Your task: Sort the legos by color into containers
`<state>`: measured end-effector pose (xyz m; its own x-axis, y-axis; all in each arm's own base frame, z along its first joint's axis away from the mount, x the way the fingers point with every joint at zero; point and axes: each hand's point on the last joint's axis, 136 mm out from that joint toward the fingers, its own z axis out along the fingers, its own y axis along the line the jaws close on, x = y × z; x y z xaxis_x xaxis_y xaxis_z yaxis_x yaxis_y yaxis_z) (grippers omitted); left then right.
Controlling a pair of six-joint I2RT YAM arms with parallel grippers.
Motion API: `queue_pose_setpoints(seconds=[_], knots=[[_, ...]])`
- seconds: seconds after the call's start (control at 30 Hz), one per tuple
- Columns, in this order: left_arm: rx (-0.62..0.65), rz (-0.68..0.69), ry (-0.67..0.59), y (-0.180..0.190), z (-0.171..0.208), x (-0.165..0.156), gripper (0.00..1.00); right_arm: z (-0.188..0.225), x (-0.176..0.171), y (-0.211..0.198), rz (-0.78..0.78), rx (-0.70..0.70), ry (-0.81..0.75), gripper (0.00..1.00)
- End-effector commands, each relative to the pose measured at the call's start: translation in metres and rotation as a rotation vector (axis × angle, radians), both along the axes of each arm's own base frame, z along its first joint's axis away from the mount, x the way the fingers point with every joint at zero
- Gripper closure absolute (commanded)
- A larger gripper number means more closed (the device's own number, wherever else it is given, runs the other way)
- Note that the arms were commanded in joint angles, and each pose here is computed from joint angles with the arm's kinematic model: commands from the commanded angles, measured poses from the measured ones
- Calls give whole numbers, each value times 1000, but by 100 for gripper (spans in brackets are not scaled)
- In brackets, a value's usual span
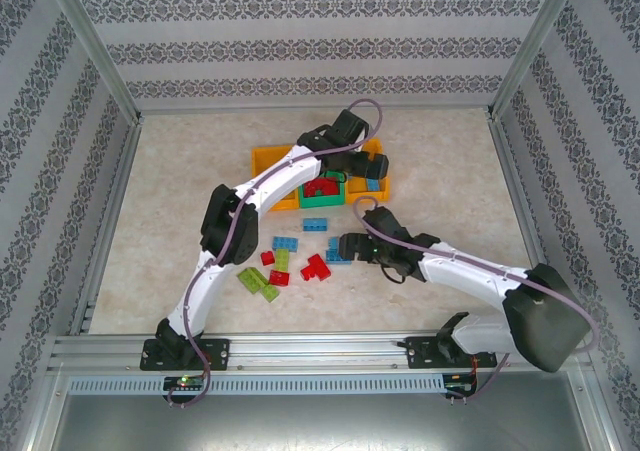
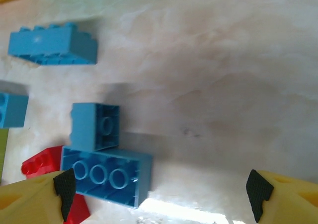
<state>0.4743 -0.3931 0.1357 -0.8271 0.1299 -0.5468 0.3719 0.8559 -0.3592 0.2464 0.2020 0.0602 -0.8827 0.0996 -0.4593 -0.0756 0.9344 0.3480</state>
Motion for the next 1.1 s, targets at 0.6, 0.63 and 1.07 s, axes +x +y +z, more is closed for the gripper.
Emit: queue_pose_setpoints(seconds=[0.6, 0.63, 1.07], knots=[[121, 119, -210, 106, 68, -58, 1, -28, -1, 49, 52, -192, 109, 10], [121, 122, -212, 109, 68, -60, 1, -30, -1, 49, 50, -205, 114, 11], [160, 154, -188, 139, 53, -79, 0, -41, 1, 30, 23, -278, 150, 33]])
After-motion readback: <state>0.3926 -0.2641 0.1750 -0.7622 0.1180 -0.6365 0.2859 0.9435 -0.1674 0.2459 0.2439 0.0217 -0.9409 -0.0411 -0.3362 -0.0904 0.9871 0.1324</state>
